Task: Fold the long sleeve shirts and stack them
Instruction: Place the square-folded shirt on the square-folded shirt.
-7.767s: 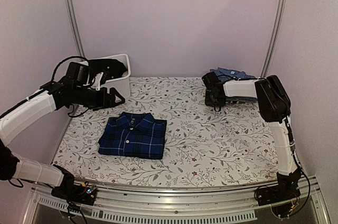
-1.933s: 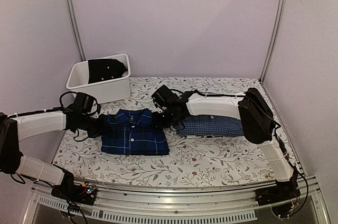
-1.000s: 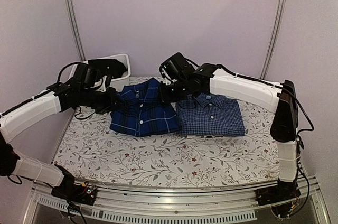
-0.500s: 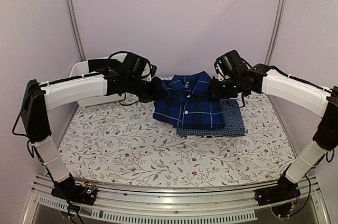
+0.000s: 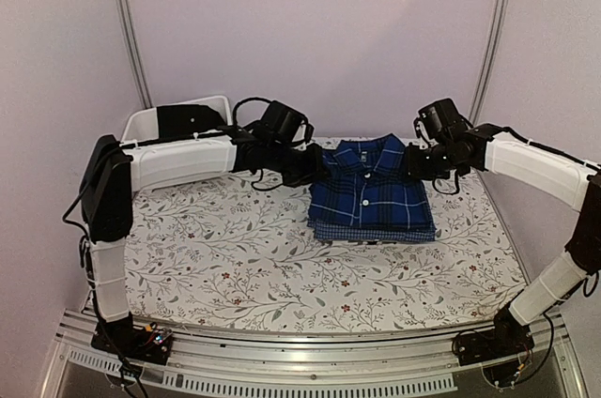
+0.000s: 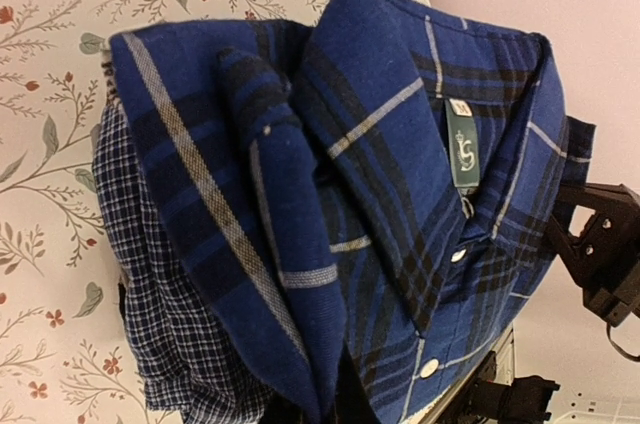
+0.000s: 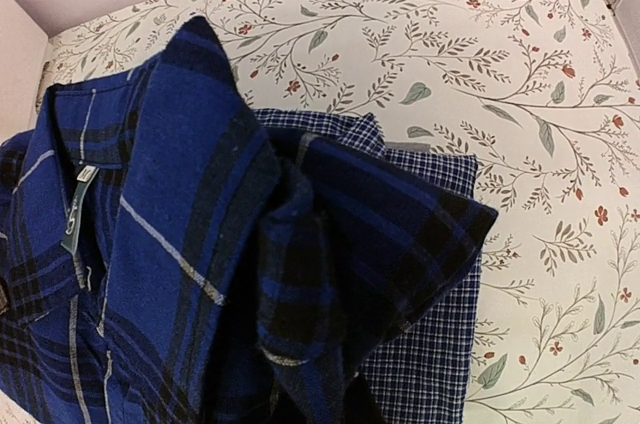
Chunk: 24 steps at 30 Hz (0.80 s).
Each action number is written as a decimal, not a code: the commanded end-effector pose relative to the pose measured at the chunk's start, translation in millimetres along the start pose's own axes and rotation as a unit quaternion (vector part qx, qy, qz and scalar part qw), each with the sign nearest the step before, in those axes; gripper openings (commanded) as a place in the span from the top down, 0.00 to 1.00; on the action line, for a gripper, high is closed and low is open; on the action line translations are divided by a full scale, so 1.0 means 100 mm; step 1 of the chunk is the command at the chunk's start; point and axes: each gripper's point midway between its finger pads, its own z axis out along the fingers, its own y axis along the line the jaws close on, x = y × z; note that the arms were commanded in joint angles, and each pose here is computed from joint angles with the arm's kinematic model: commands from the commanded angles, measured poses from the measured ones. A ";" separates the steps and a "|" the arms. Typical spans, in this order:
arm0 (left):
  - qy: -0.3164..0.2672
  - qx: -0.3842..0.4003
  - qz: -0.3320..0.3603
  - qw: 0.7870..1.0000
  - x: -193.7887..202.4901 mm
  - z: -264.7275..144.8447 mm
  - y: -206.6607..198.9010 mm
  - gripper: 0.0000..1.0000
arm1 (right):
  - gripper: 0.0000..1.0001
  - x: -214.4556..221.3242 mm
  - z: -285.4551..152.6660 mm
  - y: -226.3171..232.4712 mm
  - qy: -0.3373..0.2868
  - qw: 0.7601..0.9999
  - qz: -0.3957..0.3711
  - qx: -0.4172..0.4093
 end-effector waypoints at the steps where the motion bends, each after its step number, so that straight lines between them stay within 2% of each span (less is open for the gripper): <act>1: -0.010 0.010 -0.001 1.000 -0.03 0.03 -0.15 1.00 | 1.00 -0.15 -0.06 -0.11 -0.032 0.999 0.008 -0.005; 10: 0.003 0.006 -0.004 1.000 0.09 0.17 -0.15 1.00 | 1.00 -0.12 0.12 -0.37 -0.019 1.000 0.015 0.016; 15: 0.013 -0.013 -0.009 1.000 0.17 0.32 -0.01 1.00 | 1.00 -0.08 0.27 -0.48 -0.006 1.000 0.020 0.022; 16: 0.015 -0.017 -0.010 1.000 0.18 0.34 0.03 0.99 | 1.00 -0.05 0.31 -0.50 -0.001 0.999 0.019 0.026; 17: 0.016 -0.021 -0.009 1.000 0.19 0.37 0.06 0.90 | 1.00 -0.04 0.34 -0.52 0.002 0.999 0.019 0.028; 18: 0.015 -0.026 -0.008 1.000 0.18 0.38 0.10 0.80 | 0.95 -0.02 0.36 -0.54 0.005 0.999 0.018 0.033; 19: 0.014 -0.031 -0.004 0.999 0.17 0.39 0.13 0.74 | 0.88 -0.02 0.37 -0.58 0.005 0.999 0.018 0.040; 24: -0.003 -0.059 0.006 0.998 0.05 0.26 0.28 0.54 | 0.56 -0.07 0.30 -0.71 -0.002 0.998 0.016 0.064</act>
